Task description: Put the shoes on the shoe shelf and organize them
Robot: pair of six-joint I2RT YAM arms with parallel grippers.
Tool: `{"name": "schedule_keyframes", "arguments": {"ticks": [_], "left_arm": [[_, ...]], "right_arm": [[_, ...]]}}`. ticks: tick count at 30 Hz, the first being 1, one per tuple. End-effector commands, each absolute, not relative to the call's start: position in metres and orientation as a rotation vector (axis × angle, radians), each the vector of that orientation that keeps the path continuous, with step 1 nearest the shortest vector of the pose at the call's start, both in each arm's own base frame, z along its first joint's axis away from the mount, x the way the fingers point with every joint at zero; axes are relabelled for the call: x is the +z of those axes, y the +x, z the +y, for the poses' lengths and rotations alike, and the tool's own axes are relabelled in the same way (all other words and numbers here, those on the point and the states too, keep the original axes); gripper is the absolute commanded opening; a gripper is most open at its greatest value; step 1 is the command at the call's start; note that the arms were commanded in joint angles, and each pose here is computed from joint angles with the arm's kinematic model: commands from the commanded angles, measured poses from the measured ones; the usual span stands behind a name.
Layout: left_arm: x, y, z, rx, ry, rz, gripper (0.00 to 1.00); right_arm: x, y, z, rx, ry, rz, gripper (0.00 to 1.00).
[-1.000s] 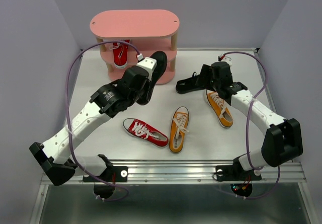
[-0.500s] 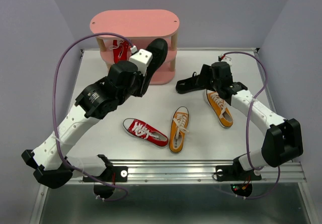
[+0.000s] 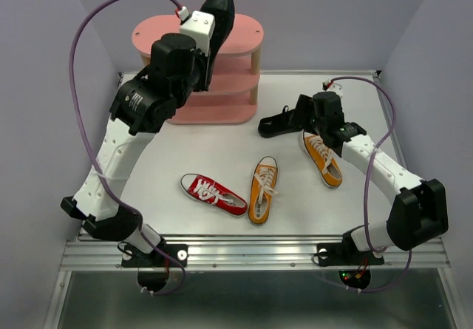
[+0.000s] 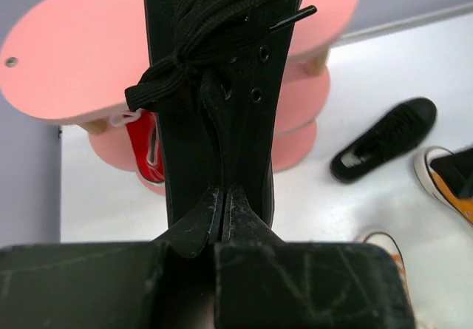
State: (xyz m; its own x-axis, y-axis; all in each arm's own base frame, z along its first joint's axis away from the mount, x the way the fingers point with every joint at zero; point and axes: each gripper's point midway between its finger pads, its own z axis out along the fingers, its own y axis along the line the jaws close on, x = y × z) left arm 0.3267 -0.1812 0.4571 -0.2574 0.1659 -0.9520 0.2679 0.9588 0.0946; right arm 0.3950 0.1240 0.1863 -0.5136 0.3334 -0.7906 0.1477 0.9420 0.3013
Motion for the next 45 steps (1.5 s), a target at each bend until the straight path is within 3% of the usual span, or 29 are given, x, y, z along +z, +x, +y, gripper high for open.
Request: {"name": "schedule_keyframes", "arguments": {"ticks": [1,18,45], "left_arm": [[0.519,0.359,-0.151,-0.084,0.154,1.68,0.0],[0.517,0.436,-0.087,0.038,0.042,1.648,0.0],[0.515,0.484,-0.078,0.043,0.056,1.597,0.0]], "right_arm": [[0.211,0.398,0.132,0.296,0.326,2.039,1.0],[0.214,0.395,0.126,0.273,0.338,2.036,1.0],[0.215,0.391,0.121,0.255,0.355,2.033,1.0]]}}
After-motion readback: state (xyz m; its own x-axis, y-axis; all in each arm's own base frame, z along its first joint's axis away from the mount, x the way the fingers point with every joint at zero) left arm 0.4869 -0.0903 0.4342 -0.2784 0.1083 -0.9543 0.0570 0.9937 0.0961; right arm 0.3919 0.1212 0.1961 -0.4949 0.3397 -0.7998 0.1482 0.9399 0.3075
